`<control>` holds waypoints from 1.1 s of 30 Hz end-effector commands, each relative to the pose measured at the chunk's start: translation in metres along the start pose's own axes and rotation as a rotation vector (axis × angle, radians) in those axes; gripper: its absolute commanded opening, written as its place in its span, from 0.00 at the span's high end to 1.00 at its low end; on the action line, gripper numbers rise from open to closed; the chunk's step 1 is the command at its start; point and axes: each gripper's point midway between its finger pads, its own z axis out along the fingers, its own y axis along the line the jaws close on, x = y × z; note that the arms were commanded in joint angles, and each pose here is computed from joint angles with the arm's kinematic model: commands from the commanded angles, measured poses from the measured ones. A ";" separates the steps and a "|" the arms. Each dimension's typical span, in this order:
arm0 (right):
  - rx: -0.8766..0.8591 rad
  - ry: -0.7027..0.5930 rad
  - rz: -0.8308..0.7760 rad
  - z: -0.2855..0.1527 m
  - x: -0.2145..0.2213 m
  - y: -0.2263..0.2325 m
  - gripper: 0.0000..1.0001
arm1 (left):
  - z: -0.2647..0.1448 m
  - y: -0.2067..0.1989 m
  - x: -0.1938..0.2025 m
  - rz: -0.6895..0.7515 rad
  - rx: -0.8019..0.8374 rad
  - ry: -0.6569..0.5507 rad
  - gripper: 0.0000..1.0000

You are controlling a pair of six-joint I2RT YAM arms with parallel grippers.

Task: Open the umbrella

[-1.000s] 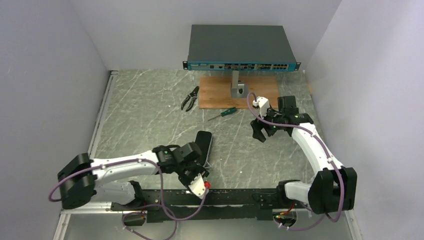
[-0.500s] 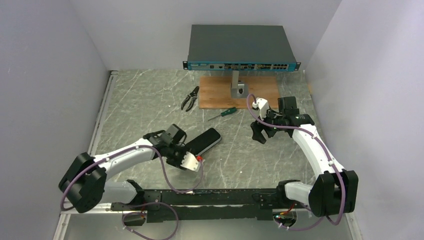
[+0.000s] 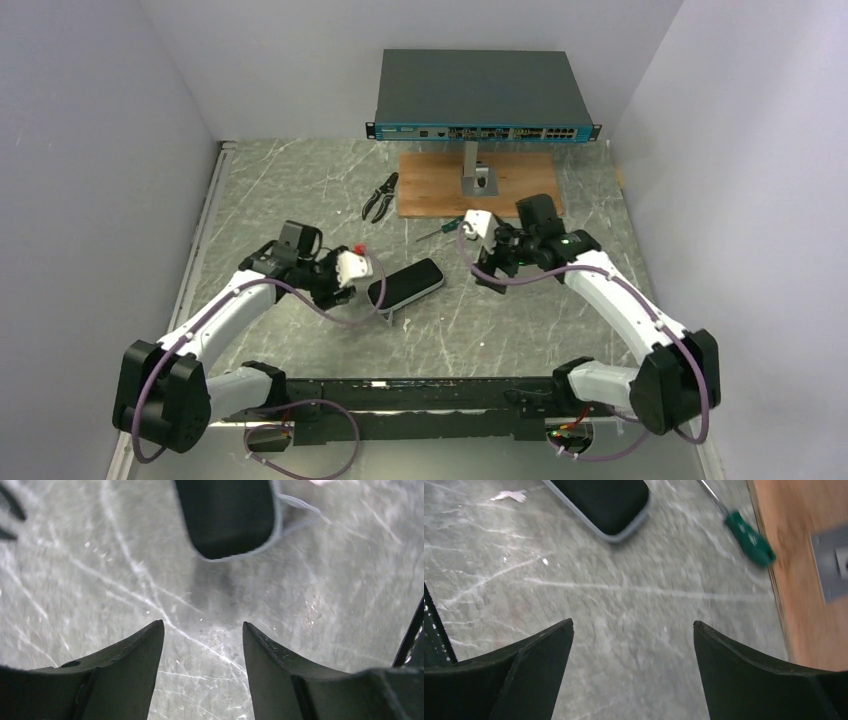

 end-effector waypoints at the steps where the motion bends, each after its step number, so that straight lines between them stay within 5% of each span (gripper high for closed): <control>1: -0.069 -0.096 -0.283 0.035 -0.053 0.003 0.08 | -0.022 0.034 -0.030 -0.283 -0.098 -0.184 0.34; 10: -0.277 -0.099 -0.514 0.120 -0.106 0.042 0.00 | -0.051 0.061 -0.011 -0.596 -0.254 -0.228 0.24; 18: -0.455 -0.025 -0.543 0.158 -0.086 0.062 0.01 | -0.077 0.073 0.017 -0.764 -0.413 -0.254 0.16; 26: -0.527 0.095 -0.485 0.155 -0.035 0.068 0.24 | -0.077 0.066 0.013 -0.682 -0.396 -0.296 0.18; 33: -0.485 0.169 -0.304 0.137 0.004 0.029 0.48 | -0.041 0.032 -0.008 -0.388 -0.280 -0.259 0.28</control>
